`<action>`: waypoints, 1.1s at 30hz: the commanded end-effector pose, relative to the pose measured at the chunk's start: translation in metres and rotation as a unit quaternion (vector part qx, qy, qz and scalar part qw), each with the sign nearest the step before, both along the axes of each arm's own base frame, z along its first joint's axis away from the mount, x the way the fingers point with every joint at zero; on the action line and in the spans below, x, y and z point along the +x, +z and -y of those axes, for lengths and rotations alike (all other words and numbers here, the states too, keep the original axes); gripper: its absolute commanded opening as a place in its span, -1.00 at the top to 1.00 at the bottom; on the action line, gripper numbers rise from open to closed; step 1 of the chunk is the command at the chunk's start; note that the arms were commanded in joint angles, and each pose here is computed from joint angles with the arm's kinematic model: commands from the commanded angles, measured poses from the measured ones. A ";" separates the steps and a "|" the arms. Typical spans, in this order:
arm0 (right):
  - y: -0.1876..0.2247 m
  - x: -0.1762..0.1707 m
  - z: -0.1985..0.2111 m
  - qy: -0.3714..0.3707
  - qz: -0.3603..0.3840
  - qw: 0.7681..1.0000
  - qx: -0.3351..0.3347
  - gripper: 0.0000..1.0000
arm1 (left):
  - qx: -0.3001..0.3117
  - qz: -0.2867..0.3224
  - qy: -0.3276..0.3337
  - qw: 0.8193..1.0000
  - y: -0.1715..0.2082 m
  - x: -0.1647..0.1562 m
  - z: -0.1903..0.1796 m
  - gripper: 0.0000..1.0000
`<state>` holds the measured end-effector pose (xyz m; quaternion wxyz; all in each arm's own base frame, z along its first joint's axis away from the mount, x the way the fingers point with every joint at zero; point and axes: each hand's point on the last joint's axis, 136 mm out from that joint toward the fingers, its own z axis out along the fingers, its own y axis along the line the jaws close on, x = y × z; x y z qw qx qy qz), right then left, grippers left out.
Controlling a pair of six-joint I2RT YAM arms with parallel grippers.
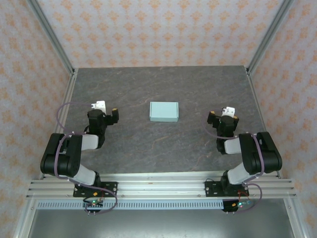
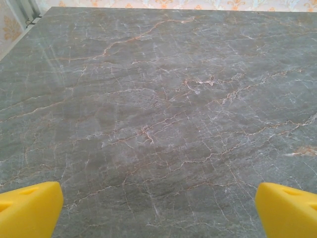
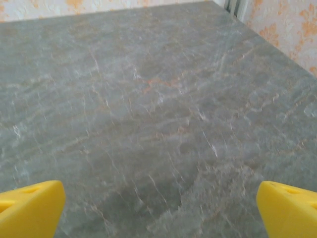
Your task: Fold the paper box
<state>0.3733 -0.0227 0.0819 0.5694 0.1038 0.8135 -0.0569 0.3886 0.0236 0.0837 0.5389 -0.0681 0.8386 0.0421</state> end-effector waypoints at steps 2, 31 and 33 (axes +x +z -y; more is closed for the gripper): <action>0.010 0.013 -0.001 0.002 0.000 1.000 0.012 -0.98 | 0.008 0.011 -0.004 1.000 0.009 0.005 0.001 -1.00; 0.009 0.017 0.002 -0.008 -0.012 1.000 0.013 -0.98 | 0.016 0.010 0.007 1.000 0.010 0.005 -0.001 -1.00; 0.008 0.018 0.002 -0.008 -0.012 1.000 0.013 -0.98 | 0.015 0.009 0.007 1.000 0.009 0.005 0.000 -1.00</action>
